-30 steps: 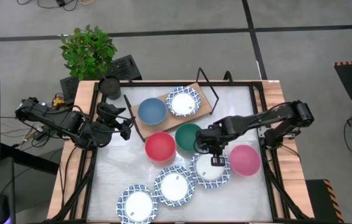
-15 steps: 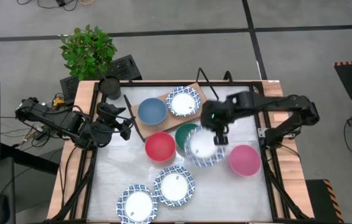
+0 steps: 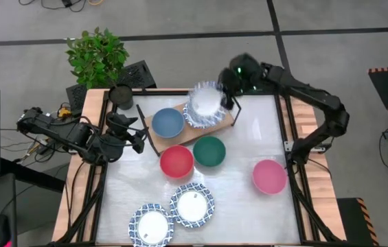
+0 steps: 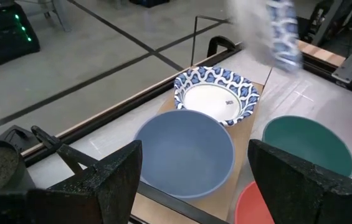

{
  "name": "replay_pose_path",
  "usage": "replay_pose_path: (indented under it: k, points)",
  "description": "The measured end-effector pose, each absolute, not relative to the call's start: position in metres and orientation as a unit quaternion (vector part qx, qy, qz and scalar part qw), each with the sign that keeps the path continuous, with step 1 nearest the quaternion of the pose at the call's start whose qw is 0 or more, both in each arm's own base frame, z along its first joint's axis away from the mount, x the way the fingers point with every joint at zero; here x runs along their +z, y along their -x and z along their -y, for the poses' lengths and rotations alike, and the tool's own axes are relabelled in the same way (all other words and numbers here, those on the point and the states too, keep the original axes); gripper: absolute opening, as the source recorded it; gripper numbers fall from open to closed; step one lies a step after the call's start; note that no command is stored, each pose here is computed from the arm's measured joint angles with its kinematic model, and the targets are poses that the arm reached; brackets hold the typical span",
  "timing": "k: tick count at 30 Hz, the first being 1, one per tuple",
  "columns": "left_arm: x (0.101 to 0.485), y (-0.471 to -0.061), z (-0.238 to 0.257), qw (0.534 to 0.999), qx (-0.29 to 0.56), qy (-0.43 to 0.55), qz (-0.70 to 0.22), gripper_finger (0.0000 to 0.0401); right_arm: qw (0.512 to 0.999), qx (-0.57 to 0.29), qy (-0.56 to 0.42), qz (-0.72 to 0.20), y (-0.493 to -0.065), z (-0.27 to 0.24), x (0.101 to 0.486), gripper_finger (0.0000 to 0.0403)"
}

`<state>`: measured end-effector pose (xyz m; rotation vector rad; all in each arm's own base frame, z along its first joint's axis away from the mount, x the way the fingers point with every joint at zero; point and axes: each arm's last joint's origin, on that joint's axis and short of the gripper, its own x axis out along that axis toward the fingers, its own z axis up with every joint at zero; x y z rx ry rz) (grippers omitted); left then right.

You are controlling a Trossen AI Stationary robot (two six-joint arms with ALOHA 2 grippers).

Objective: Place and stack bowls onto a shelf
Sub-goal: Stack the white patterned bowl on top of the white patterned bowl on the shelf

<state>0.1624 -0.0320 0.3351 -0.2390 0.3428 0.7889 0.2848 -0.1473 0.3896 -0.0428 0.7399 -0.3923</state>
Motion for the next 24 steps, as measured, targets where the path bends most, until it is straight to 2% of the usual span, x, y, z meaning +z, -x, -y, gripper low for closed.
replay_pose_path:
  k: [6,12,24]
  points:
    - [0.334,-0.162,0.032,0.901,0.382,0.110,-0.171,0.0277,0.915,-0.206,-0.070,-0.341,-0.282,0.200,0.370,0.0034]
    - [0.334,-0.161,0.032,0.900,0.386,0.107,-0.170,0.0277,0.903,-0.212,-0.135,-0.349,-0.286,0.237,0.341,0.0027]
    - [0.334,-0.161,0.031,0.900,0.387,0.104,-0.173,0.0277,0.883,-0.176,-0.216,-0.379,-0.306,0.252,0.310,0.0034]
